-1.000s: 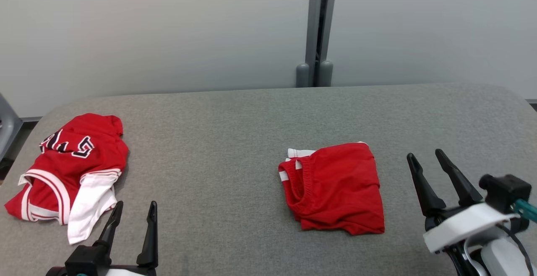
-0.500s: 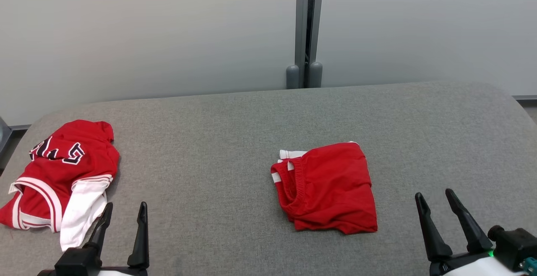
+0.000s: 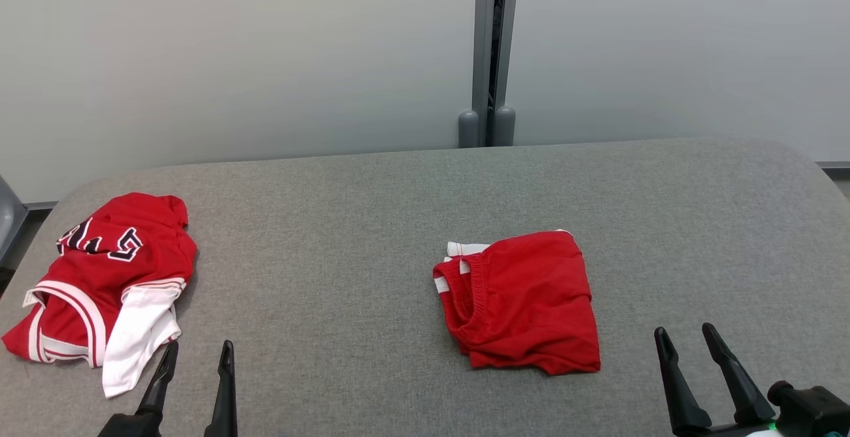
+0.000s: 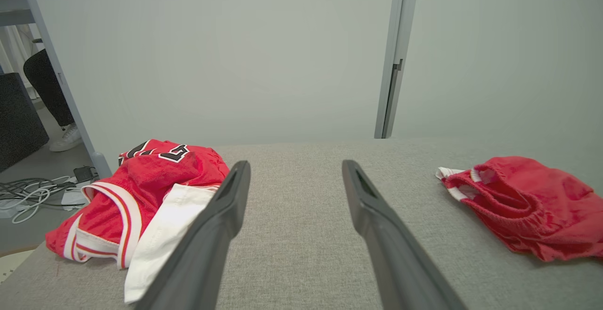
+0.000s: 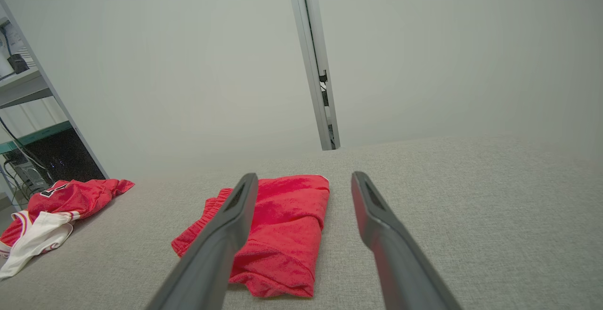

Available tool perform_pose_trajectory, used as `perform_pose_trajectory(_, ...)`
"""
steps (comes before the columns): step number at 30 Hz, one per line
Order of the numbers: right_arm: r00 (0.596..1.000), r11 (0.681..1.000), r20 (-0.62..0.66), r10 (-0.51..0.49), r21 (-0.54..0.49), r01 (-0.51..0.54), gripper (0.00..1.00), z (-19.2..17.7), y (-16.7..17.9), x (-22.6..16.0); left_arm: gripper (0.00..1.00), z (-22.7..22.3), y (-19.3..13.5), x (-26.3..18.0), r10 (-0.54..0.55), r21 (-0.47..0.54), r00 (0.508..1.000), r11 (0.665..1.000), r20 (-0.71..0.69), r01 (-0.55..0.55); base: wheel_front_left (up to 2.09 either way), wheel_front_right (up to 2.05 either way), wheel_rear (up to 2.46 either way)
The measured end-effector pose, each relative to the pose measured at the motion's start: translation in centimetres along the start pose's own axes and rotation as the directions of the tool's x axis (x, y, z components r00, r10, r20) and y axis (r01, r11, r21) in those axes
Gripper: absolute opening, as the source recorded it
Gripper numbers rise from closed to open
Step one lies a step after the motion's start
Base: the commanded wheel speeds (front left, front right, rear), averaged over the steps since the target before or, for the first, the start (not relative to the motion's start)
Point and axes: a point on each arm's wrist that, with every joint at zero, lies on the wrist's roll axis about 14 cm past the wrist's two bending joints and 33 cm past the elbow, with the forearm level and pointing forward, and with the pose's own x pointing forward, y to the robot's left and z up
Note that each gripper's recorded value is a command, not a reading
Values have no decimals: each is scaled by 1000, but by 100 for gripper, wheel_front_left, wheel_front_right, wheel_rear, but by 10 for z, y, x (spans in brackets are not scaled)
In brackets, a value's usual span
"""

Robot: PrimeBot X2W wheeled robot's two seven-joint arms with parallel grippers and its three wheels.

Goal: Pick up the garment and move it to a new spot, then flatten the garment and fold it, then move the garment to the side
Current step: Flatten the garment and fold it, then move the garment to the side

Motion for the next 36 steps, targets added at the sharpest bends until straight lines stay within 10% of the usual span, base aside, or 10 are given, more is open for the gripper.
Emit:
perform_pose_trajectory(20,990,995,-119,71,-58,-79,100,-20,10,71,100,-5,-2,-5,10,-21,1000,1000,-16,-11,0,0,0)
perform_pose_trajectory(36,890,995,-456,25,-77,-67,100,-108,5,120,100,-17,4,3,43,-41,997,998,-58,-46,0,0,0)
